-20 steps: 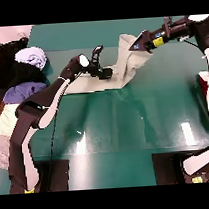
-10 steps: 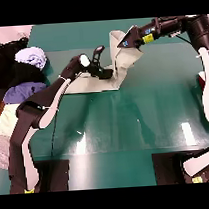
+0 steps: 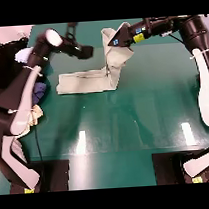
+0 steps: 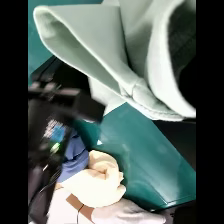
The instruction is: Fold the shirts.
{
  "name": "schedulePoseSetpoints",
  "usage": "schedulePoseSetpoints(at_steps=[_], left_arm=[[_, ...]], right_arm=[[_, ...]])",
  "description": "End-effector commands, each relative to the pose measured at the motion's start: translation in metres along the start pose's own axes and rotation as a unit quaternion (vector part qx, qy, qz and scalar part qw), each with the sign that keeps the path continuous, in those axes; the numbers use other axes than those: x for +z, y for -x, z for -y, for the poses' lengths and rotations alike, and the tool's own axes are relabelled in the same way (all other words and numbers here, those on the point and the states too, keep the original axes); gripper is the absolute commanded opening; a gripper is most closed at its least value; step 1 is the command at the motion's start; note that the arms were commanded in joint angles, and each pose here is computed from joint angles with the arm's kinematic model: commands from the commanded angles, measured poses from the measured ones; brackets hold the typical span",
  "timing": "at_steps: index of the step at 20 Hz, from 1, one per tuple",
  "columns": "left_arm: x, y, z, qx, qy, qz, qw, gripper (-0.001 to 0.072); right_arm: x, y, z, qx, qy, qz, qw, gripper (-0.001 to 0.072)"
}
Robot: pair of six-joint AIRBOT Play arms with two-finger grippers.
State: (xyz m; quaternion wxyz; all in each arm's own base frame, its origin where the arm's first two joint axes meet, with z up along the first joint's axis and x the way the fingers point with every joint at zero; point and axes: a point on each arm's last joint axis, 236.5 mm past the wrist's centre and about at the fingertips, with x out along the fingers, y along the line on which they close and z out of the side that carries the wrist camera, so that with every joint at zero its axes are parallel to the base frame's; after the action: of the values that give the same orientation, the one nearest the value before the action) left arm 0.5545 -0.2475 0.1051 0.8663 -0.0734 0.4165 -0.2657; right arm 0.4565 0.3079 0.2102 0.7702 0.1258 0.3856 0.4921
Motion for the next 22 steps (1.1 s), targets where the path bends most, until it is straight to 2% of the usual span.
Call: schedulePoseSetpoints(at_steps=[1, 8, 13, 14, 15, 16, 18, 20, 22], left_arm=[[0.022, 0.078, -0.032, 0.041, -0.007, 0.024, 0.999, 0.0022], [0.022, 0.166, -0.054, 0.102, -0.029, 0.027, 0.994, 0.0022], [0.011, 0.179, -0.048, 0.103, -0.032, 0.007, 0.994, 0.0022], [0.009, 0.18, -0.047, 0.102, -0.031, 0.004, 0.994, 0.0023], [0.009, 0.18, -0.046, 0.102, -0.031, 0.004, 0.994, 0.0022], [0.009, 0.18, -0.046, 0.101, -0.031, 0.005, 0.994, 0.0022], [0.009, 0.181, -0.046, 0.101, -0.031, 0.005, 0.994, 0.0022], [0.009, 0.181, -0.046, 0.102, -0.032, 0.004, 0.994, 0.0022], [0.009, 0.181, -0.046, 0.101, -0.031, 0.003, 0.994, 0.0023]], right_arm=[[0.016, -0.021, -0.018, 0.003, 0.026, 0.037, 0.999, 0.0014], [-0.007, -0.101, -0.026, 0.018, 0.048, 0.025, 0.998, 0.0017], [-0.023, -0.173, -0.002, 0.004, 0.022, 0.04, 0.999, 0.002], [-0.024, -0.185, 0.0, 0.007, 0.013, 0.05, 0.999, 0.0046], [-0.026, -0.199, -0.001, 0.016, 0.005, 0.059, 0.998, 0.0295], [-0.028, -0.21, -0.005, 0.027, -0.01, 0.068, 0.997, 0.0513], [-0.027, -0.224, -0.023, 0.066, -0.03, 0.087, 0.994, 0.0535], [-0.027, -0.221, -0.05, 0.101, 0.021, 0.089, 0.991, 0.0535], [-0.028, -0.198, -0.046, 0.085, 0.063, 0.069, 0.992, 0.0533]])
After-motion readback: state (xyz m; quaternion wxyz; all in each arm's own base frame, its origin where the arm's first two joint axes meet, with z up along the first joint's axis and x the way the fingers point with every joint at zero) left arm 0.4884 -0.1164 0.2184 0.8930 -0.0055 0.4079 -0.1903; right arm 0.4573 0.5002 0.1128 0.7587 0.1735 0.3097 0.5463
